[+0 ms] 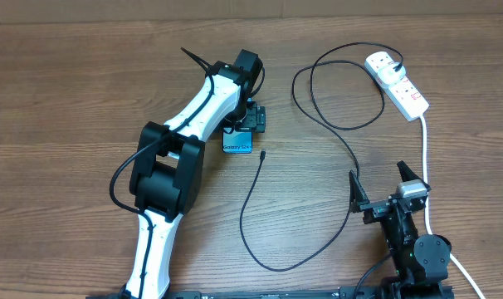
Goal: Plug charger to phone and switch on socket
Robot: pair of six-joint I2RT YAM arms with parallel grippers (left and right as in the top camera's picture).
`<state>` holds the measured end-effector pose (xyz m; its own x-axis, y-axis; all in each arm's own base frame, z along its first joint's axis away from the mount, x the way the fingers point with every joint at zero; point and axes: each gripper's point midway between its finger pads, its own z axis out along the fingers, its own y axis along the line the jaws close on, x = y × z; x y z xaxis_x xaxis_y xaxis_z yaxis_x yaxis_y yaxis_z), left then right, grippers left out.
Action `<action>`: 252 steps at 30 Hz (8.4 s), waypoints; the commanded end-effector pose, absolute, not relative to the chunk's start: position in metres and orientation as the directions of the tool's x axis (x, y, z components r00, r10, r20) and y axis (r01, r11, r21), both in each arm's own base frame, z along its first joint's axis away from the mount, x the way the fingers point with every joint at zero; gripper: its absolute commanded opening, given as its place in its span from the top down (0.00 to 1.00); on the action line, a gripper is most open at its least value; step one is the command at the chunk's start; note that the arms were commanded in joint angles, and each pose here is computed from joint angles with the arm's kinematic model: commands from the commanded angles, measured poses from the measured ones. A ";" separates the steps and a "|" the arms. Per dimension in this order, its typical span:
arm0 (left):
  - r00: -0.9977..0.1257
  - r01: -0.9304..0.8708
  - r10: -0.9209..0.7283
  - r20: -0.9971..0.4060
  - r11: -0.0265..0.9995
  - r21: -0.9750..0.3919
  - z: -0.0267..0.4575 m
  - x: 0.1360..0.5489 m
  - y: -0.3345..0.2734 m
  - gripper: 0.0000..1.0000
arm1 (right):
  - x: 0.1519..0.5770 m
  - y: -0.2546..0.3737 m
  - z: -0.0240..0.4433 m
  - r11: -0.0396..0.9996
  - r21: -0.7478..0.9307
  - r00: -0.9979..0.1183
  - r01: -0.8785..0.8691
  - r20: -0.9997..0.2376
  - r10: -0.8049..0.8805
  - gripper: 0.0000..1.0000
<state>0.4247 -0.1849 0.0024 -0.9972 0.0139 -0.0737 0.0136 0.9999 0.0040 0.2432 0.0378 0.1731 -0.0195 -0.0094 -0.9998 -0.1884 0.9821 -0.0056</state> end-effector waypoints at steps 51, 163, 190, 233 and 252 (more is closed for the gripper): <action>-0.999 0.029 0.030 -0.028 0.998 0.047 -0.015 0.415 -0.175 0.13 | 0.243 0.038 0.171 0.983 0.000 -0.017 -0.185 -1.000 -0.003 0.00; -0.877 -0.448 0.071 0.475 0.239 -0.862 0.215 0.431 -0.269 0.27 | 0.220 0.096 0.182 0.850 0.006 0.016 -0.527 -1.000 0.017 0.00; -0.857 -0.515 -0.079 0.509 0.157 -0.843 0.218 0.477 -0.206 0.27 | 0.215 0.141 0.358 0.628 0.282 -0.295 -0.725 -0.952 0.086 0.00; -0.801 -0.591 -0.183 0.570 0.089 -0.802 0.218 0.500 -0.156 0.25 | 0.341 0.231 0.128 0.935 0.294 -0.959 0.197 -0.140 0.246 0.12; -0.791 -0.594 -0.223 0.570 0.059 -0.802 0.218 0.507 -0.131 0.26 | 0.339 0.243 0.046 0.954 0.127 -0.950 0.270 -0.124 0.285 0.41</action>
